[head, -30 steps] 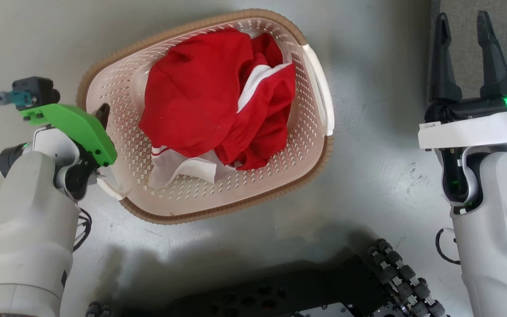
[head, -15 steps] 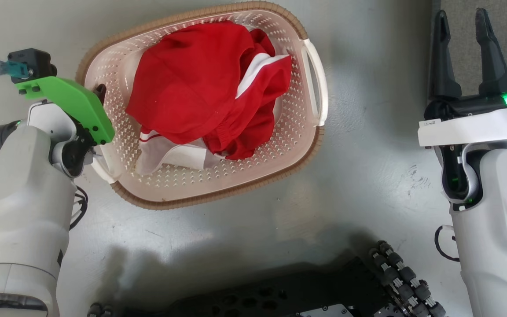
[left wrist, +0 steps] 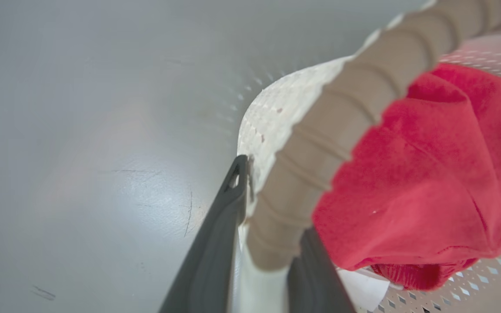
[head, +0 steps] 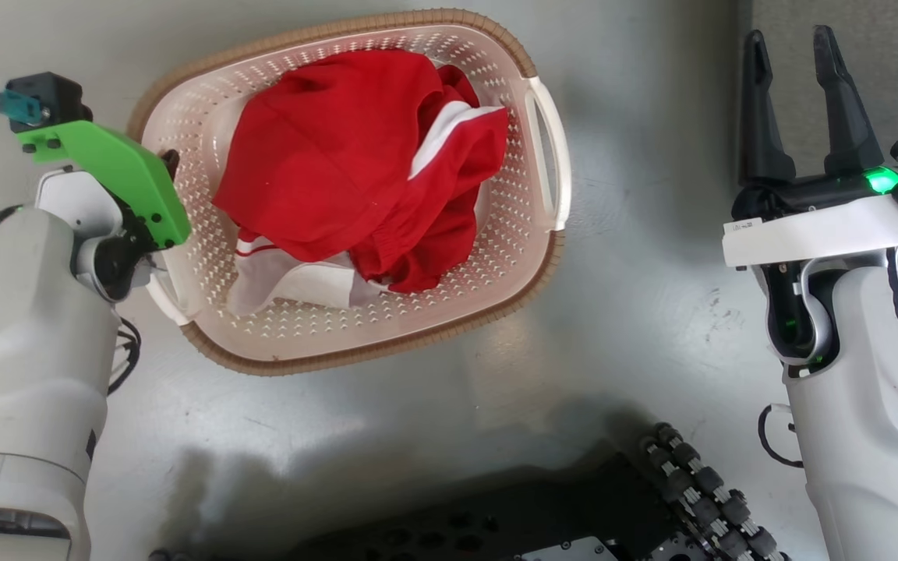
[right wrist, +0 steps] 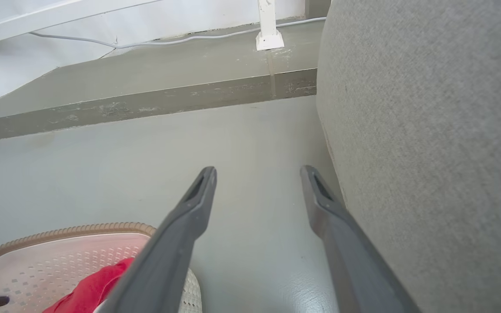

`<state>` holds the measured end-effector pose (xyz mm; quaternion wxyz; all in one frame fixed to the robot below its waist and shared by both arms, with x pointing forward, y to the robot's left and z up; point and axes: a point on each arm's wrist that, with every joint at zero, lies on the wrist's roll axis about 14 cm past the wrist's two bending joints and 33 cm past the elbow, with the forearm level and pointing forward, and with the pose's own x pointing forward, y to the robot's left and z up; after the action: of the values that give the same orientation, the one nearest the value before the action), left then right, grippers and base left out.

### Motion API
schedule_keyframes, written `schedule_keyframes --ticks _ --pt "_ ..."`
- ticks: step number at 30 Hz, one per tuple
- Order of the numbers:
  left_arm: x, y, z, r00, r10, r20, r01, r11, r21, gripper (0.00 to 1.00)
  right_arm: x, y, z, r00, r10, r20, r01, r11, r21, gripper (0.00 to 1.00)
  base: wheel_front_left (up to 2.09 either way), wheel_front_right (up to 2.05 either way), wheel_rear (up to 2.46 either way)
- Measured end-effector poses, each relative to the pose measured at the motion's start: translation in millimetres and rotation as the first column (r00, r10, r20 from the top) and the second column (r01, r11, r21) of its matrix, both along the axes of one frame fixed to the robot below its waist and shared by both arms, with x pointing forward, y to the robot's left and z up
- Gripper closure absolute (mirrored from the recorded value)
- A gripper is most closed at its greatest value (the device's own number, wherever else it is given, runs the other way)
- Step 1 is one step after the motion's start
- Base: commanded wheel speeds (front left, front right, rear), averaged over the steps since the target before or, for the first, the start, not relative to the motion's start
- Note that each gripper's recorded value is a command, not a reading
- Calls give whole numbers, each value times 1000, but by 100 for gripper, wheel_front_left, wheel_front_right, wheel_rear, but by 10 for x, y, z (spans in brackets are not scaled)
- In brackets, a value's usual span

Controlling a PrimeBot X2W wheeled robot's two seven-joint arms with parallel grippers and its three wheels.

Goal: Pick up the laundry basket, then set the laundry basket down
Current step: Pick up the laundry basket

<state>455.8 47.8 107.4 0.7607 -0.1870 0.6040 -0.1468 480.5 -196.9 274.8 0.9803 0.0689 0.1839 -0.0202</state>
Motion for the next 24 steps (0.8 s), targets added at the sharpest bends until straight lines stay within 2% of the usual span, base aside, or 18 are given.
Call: schedule_keyframes --ticks 9,10,11,16,24 --pt "-27 -147 -8 999 -46 -22 46 999 -24 100 -32 -102 38 1000 -26 0 26 1000 -12 0 0 0 0" --pt "-26 -142 -12 999 -47 -23 47 999 -23 45 -33 -107 40 1000 -27 0 27 1000 -13 0 0 0 0" --pt "-20 -139 -13 999 -47 -19 47 999 -22 0 -34 -109 41 1000 -27 0 27 1000 -13 0 0 0 0" --pt "51 -161 14 999 -44 11 45 999 -28 0 -34 -107 35 1000 -28 -1 27 1000 -11 0 0 0 0" --pt "297 -200 228 987 -21 157 28 999 -42 0 -8 -102 71 999 -36 9 36 999 -1 0 0 0 0"
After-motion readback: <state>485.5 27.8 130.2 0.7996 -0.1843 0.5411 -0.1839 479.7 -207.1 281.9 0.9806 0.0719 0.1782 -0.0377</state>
